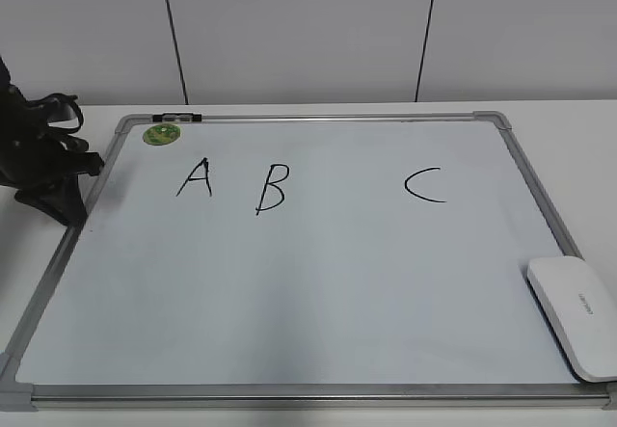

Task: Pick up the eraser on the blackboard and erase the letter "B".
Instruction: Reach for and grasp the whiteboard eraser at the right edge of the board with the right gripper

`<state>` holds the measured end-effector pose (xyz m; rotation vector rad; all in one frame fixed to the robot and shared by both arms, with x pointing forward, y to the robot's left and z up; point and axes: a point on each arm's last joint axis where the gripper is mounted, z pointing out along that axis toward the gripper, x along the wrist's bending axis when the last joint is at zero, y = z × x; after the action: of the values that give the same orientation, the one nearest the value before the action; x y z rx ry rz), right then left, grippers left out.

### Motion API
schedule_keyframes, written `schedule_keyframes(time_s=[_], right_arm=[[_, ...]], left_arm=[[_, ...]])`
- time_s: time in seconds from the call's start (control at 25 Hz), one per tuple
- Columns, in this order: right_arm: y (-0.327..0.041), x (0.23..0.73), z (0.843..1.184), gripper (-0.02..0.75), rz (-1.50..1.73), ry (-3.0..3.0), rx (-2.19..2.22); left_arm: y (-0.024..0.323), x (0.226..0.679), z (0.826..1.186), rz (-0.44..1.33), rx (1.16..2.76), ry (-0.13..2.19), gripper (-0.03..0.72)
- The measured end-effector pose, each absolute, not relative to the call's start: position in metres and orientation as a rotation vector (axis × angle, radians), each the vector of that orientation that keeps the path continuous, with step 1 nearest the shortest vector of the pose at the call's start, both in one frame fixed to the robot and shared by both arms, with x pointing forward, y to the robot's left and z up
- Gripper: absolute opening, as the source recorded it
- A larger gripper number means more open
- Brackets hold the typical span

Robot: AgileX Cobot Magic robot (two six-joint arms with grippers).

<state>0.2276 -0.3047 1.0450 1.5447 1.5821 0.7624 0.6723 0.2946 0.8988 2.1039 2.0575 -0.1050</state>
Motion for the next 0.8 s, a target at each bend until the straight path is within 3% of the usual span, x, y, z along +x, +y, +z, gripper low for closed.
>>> schedule_keyframes(time_s=[0.2, 0.44, 0.8], right_arm=[[-0.301, 0.235, 1.057, 0.591, 0.777, 1.644, 1.524], [-0.296, 0.279, 1.086, 0.591, 0.849, 1.676, 1.516], [-0.294, 0.351, 1.071, 0.591, 0.686, 1.959, 1.658]], left_arm=[[0.295, 0.672, 0.899, -0.105, 2.104, 2.058, 0.049], [0.295, 0.672, 0.899, -0.107, 2.105, 2.058, 0.049], [0.294, 0.672, 0.899, -0.109, 2.103, 2.058, 0.049]])
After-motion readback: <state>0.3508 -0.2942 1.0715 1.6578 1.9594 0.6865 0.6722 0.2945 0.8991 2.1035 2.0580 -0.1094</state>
